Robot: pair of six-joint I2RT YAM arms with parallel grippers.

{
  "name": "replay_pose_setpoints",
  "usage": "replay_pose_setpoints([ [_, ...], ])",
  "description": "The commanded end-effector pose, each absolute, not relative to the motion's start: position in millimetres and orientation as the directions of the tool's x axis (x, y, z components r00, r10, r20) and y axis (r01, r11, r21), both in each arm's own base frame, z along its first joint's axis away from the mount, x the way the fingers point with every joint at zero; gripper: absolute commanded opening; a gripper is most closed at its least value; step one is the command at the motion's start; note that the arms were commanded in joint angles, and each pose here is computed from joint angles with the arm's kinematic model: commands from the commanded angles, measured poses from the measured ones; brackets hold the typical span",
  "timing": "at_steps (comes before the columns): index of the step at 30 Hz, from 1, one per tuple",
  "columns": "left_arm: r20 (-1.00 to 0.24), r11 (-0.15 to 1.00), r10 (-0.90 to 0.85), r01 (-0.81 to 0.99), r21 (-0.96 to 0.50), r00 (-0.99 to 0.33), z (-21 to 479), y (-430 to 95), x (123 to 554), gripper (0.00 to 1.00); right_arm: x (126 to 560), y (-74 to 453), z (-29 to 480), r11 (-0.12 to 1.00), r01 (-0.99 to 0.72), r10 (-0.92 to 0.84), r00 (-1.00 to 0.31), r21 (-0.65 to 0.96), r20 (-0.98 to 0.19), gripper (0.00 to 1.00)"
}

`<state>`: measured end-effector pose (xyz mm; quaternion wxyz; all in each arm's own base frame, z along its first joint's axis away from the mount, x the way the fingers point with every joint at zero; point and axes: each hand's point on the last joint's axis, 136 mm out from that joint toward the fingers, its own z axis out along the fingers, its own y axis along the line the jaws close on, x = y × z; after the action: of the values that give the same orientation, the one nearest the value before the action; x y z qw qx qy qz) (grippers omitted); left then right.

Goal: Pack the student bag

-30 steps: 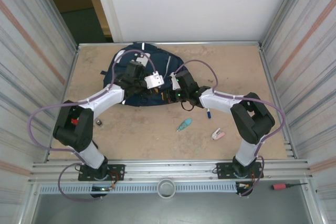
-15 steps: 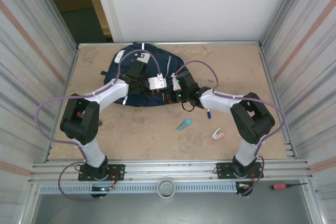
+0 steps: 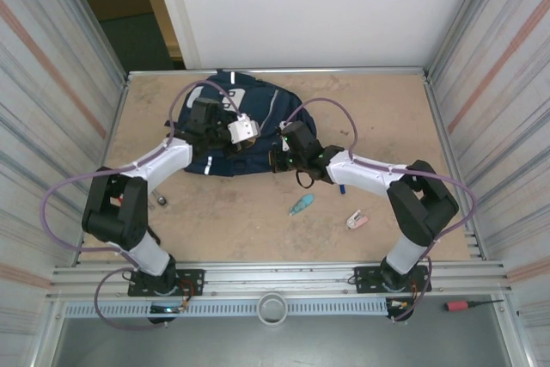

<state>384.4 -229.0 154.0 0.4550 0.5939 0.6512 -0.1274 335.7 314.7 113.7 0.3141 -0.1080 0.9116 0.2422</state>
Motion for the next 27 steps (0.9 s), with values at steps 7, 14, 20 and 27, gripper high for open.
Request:
replay_pose_setpoints([
  [7, -0.757, 0.356, 0.631, 0.803, 0.477, 0.170, 191, -195, 408, 0.00, 338, 222, 97, 0.982, -0.141, -0.047, -0.826, 0.126, -0.562, 0.00],
  [14, -0.754, 0.353, 0.633, 0.801, 0.483, 0.176, 191, -190, 408, 0.00, 359, 220, 111, 0.952, -0.247, -0.096, -0.802, 0.180, -0.590, 0.00],
  [20, -0.775, 0.360, 0.609, 0.811, 0.460, 0.169, 198, -193, 402, 0.01, 360, 254, 135, 0.853, -0.398, -0.121, -0.780, 0.338, -0.614, 0.00],
  [27, -0.784, 0.319, 0.557, 0.801, 0.506, 0.273, 227, -215, 355, 0.48, 344, 285, 166, 0.742, -0.489, -0.110, -0.763, 0.458, -0.637, 0.00],
])
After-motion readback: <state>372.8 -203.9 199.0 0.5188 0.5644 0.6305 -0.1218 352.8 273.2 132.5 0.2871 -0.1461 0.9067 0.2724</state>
